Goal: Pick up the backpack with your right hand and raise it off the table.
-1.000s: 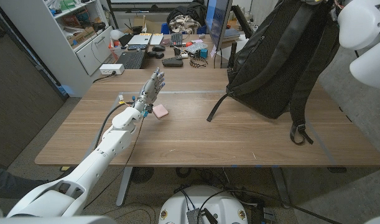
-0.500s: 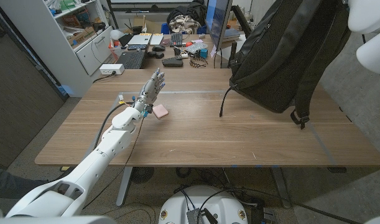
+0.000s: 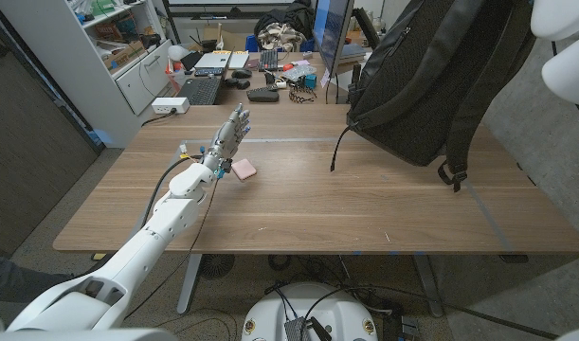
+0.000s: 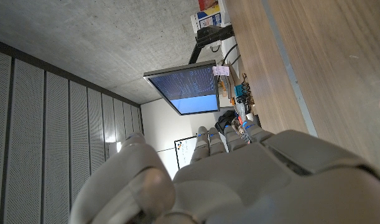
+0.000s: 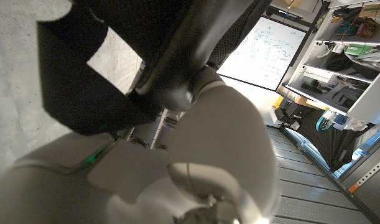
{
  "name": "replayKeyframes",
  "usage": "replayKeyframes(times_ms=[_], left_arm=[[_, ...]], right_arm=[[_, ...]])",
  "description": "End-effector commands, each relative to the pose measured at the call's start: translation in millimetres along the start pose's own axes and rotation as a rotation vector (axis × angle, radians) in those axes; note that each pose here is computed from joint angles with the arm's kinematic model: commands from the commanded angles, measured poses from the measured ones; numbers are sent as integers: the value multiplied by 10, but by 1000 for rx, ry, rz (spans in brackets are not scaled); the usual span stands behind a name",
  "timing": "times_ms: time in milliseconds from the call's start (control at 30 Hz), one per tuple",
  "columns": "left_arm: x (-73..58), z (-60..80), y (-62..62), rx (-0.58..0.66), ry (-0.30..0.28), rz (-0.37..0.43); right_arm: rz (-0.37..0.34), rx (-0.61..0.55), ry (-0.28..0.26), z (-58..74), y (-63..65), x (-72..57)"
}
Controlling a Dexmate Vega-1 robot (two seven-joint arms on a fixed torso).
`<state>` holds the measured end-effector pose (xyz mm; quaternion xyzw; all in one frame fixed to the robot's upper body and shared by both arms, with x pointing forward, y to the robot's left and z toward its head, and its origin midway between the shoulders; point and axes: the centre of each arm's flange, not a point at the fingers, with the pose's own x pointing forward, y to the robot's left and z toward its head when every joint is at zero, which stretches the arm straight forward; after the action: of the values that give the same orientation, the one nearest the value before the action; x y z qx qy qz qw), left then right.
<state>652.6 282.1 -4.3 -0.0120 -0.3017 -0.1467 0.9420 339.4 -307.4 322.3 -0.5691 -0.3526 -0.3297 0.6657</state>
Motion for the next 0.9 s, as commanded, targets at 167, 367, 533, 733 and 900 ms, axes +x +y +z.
replayKeyframes(times_ms=[167,367,533,733,900], left_arm=[[-34,25,-14,3,-3,-8],[-57,38,-19,10,-2,-4],[-59,40,-15,9,-3,1],[-22,68,-25,15,-8,-3],[10,72,-32,17,-6,-9]], right_arm=[[7,18,-6,66,66,32],[5,13,-24,109,97,42],[2,15,-24,105,91,49],[4,12,-22,80,87,56],[4,10,-15,66,97,64]])
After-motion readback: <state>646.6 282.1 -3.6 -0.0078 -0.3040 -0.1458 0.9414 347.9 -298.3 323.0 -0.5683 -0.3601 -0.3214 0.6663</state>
